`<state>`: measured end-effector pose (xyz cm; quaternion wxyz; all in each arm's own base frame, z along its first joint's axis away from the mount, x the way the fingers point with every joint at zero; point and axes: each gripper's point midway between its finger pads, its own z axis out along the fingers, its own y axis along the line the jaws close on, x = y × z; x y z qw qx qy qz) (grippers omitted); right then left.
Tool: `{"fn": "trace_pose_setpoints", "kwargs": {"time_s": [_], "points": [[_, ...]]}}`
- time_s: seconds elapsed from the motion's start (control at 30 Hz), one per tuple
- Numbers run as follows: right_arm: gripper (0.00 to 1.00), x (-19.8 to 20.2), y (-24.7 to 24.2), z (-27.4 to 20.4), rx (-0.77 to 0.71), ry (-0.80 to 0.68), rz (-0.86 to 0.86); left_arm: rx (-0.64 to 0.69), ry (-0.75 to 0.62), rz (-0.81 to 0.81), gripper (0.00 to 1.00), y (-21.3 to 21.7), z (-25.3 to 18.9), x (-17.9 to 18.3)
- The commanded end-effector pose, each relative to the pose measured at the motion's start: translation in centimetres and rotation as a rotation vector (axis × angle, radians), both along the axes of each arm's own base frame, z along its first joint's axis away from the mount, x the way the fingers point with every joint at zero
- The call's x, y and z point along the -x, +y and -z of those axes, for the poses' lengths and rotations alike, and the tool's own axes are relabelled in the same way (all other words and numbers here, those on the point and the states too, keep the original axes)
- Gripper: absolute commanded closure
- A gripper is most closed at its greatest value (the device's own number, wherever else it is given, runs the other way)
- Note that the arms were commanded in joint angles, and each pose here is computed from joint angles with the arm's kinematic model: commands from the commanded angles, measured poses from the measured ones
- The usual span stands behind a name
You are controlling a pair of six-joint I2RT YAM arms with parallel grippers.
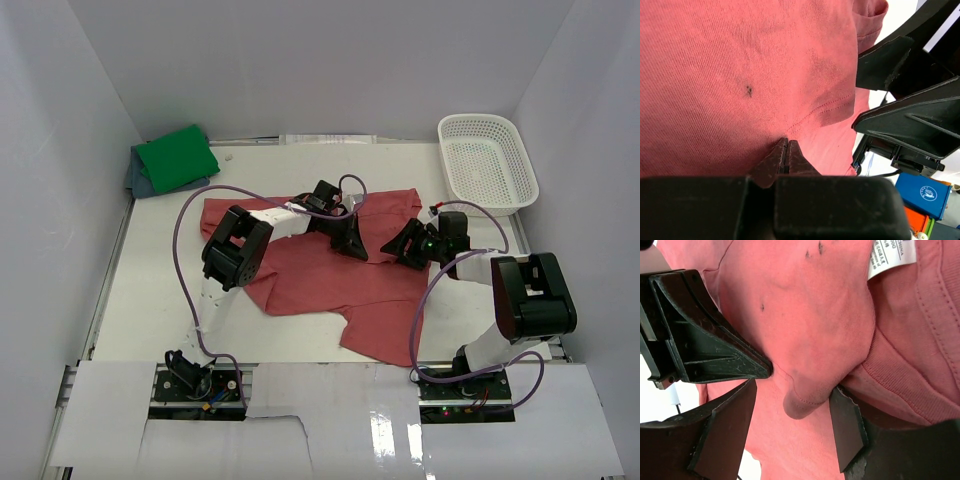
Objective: Fold and stack the t-shirts
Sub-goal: Fold the flattened tshirt in 1/3 of the way
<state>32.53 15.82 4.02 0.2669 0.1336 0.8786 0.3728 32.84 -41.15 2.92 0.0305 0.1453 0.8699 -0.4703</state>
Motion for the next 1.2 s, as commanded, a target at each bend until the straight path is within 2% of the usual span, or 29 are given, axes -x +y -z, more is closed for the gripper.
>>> {"fn": "trace_pose_setpoints", "kwargs": {"time_s": [0.0,0.5,0.63,0.8,0.93,1.03,1.13,1.17], "points": [[0.34,-1.8,0.1,-2.2,-0.011,-0.088,-0.016,0.043,-0.072,0.013,1.0,-0.5,-3.4,-0.1],[0.34,-2.8,1.8,-12.0,-0.178,-0.196,-0.072,0.042,-0.072,0.023,1.0,-0.9,-3.4,0.4],[0.33,-3.2,1.0,-13.4,-0.149,-0.247,-0.045,0.042,-0.073,0.027,1.0,-1.1,-3.4,0.5],[0.34,-2.5,-0.1,-10.1,-0.067,-0.138,-0.036,0.044,-0.076,0.028,1.0,-1.2,-3.5,0.5],[0.35,-1.4,-1.1,-8.0,-0.001,-0.118,-0.02,0.049,-0.08,0.029,1.0,-1.2,-3.9,0.5],[0.46,-0.9,-1.0,-6.9,0.006,-0.099,-0.051,0.062,-0.086,0.032,1.0,-1.3,-4.8,0.6],[0.74,-1.5,-1.1,-6.1,0.026,-0.094,-0.065,0.089,-0.107,0.026,1.0,-1.6,-6.8,0.2],[0.85,-1.8,-1.0,-6.1,0.03,-0.095,-0.068,0.111,-0.129,0.026,1.0,-1.9,-8.6,-0.1]]}}
